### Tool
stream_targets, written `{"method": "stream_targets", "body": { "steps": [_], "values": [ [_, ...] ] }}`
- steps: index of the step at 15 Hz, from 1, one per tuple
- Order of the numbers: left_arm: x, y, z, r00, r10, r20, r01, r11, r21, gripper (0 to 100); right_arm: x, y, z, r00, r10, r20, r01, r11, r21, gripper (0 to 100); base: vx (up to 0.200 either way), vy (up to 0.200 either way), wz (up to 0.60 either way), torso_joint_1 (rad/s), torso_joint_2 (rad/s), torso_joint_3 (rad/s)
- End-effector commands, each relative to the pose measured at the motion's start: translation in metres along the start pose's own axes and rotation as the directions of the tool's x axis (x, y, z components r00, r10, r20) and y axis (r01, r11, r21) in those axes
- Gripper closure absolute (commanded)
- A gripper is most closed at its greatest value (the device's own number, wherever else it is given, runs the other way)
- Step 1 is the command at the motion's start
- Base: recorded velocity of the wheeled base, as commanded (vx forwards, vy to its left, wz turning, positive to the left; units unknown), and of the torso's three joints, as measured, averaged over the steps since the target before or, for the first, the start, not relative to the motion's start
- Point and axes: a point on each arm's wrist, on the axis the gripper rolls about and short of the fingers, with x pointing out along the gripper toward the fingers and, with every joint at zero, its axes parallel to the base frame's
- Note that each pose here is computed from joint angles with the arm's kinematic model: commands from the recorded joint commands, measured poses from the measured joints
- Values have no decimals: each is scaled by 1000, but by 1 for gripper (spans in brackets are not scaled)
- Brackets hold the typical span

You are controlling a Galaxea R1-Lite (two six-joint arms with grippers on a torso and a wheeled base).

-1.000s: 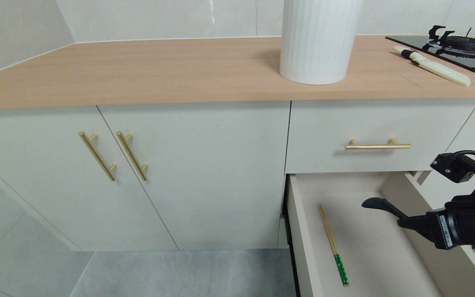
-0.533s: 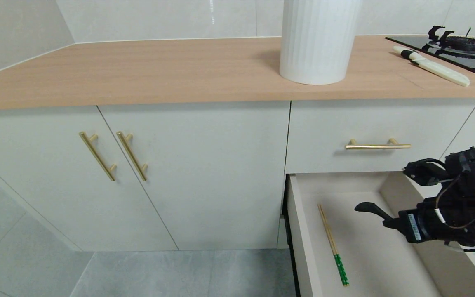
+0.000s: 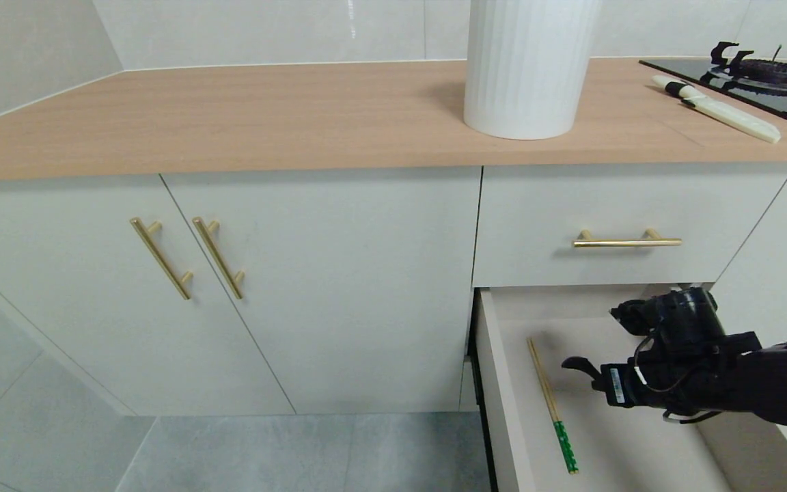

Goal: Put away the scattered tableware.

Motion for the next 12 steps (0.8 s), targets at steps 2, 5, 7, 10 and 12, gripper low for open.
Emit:
{"method": "stream_targets", "body": {
  "steps": [2, 5, 7, 10, 12],
  "values": [
    [0, 0, 0, 1000, 0, -2, 0, 1000, 0, 0, 30, -5, -18, 997, -21, -76, 22, 1000, 7, 100, 0, 0, 0, 0, 0, 0],
    [0, 0, 0, 1000, 2, 0, -2, 1000, 0, 0, 44, -7, -25, 995, -45, -90, 46, 999, 5, 100, 0, 0, 0, 0, 0, 0],
    [0, 0, 0, 1000, 0, 0, 0, 1000, 0, 0, 52, -8, -28, 994, -51, -97, 51, 999, 6, 100, 0, 0, 0, 0, 0, 0],
    [0, 0, 0, 1000, 0, 0, 0, 1000, 0, 0, 58, -9, -30, 994, -63, -84, 63, 998, 6, 100, 0, 0, 0, 0, 0, 0],
    [0, 0, 0, 1000, 0, 0, 0, 1000, 0, 0, 57, -9, -29, 995, -63, -80, 65, 998, 14, 100, 0, 0, 0, 0, 0, 0]
  ]
}}
